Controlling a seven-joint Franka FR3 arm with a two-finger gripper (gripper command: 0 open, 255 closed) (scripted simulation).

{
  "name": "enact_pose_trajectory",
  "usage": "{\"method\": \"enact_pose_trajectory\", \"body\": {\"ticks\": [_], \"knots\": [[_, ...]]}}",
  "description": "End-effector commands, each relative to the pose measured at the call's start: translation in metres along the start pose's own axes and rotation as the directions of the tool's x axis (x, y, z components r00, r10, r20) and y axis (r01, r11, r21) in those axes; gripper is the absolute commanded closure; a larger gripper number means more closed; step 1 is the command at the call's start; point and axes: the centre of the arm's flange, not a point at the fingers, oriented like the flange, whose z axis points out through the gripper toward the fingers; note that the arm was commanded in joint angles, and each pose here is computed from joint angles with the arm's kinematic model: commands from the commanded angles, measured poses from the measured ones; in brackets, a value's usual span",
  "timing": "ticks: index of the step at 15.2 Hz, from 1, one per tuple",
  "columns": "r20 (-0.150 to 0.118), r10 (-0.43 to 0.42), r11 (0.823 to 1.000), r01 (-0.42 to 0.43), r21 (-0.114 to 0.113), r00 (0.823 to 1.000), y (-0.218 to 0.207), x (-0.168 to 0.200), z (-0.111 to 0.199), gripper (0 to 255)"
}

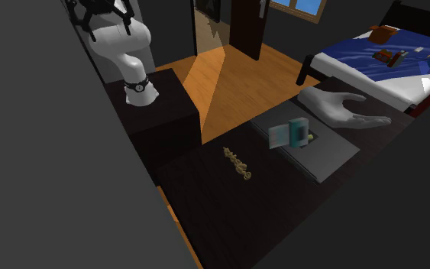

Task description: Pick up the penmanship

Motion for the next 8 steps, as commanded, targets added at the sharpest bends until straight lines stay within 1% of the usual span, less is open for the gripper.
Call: {"method": "enact_pose_trajectory", "body": {"ticks": [1, 8], "knots": [[0.000, 0.000, 1.000, 0.000, 0.000, 1.000, 0.000, 0.000, 0.000, 0], [0.022, 0.003, 1.000, -0.003, -0.002, 1.000, -0.046, 0.053, 0.064, 0]]}}
